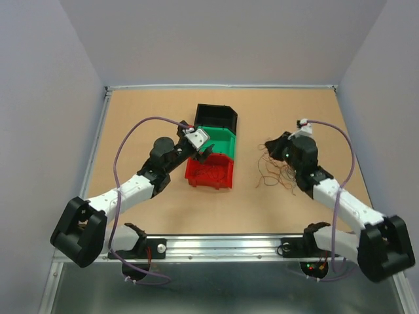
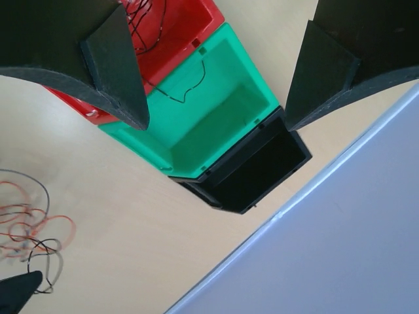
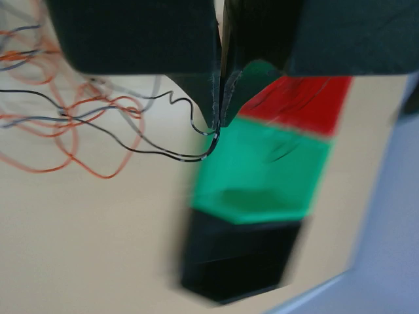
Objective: Untangle the cables
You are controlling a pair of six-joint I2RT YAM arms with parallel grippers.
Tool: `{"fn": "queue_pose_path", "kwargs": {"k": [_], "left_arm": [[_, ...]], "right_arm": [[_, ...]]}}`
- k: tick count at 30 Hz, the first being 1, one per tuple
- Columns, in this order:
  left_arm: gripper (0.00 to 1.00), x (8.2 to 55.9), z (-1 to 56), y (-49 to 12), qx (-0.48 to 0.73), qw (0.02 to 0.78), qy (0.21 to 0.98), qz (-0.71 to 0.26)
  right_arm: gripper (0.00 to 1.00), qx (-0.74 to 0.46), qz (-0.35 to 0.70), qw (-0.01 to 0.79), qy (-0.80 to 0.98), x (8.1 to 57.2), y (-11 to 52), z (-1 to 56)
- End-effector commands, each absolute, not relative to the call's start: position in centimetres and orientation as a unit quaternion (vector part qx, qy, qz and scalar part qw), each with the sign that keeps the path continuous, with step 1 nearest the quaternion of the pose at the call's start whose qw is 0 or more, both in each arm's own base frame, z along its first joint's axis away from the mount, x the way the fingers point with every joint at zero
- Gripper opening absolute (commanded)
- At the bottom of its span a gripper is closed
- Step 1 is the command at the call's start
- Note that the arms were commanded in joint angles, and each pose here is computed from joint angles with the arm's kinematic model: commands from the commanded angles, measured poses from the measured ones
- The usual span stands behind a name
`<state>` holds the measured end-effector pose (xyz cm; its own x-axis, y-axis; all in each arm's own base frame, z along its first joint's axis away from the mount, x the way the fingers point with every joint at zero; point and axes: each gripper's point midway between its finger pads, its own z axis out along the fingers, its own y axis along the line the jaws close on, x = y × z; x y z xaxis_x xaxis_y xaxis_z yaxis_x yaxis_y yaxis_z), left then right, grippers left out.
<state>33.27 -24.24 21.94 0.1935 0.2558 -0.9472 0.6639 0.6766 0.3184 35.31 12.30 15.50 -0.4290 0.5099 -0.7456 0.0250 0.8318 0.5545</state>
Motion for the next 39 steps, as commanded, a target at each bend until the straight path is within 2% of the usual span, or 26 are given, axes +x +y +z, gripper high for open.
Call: {"fn": "queue_pose_path", "kwargs": {"k": [1, 6, 14, 18, 21, 25, 26, 28, 31, 34, 37, 39], "left_arm": [[0.95, 31.0, 24.6, -27.1, 0.441, 0.683, 0.545, -0.205], [0.95, 29.5, 25.0, -27.5, 0.461, 0.681, 0.523, -0.224], [0.95, 26.3, 27.1, -27.3, 0.475, 0.692, 0.479, -0.258], [0.95, 26.4, 28.0, -26.6, 0.459, 0.707, 0.479, -0.247], [0.95, 26.8, 28.2, -26.4, 0.451, 0.712, 0.482, -0.239], [0.95, 27.0, 28.1, -26.4, 0.452, 0.712, 0.483, -0.235], [0.95, 27.1, 28.1, -26.4, 0.451, 0.713, 0.484, -0.233], [0.95, 27.2, 28.0, -26.4, 0.453, 0.712, 0.484, -0.232], [0.95, 27.2, 27.9, -26.5, 0.454, 0.711, 0.484, -0.230], [0.95, 27.1, 27.6, -26.6, 0.460, 0.708, 0.483, -0.232], [0.95, 26.9, 27.2, -26.9, 0.470, 0.702, 0.480, -0.238], [0.95, 26.4, 26.8, -27.4, 0.486, 0.690, 0.473, -0.251]], "right_arm": [[0.01, -0.194, 0.426, 0.684, 0.559, 23.0, 23.1, 30.5], [0.00, -0.107, 0.367, 0.723, 0.575, 24.6, 19.8, 31.2], [0.01, -0.147, 0.393, 0.677, 0.605, 25.3, 22.9, 29.3], [0.01, -0.111, 0.386, 0.698, 0.593, 25.3, 21.3, 30.9], [0.01, -0.023, 0.343, 0.732, 0.589, 25.8, 17.4, 32.4], [0.01, 0.157, 0.264, 0.773, 0.555, 24.2, 8.1, 34.4], [0.01, 0.253, 0.236, 0.791, 0.505, 22.3, 3.1, 35.6], [0.01, 0.317, 0.212, 0.798, 0.467, 20.3, -0.7, 35.2], [0.01, 0.286, 0.218, 0.803, 0.475, 20.3, 0.2, 35.1], [0.01, 0.222, 0.201, 0.791, 0.534, 23.0, 3.7, 35.6], [0.01, 0.127, 0.188, 0.741, 0.632, 26.7, 9.1, 32.5], [0.01, 0.027, 0.243, 0.729, 0.640, 26.4, 13.3, 33.2]]}}
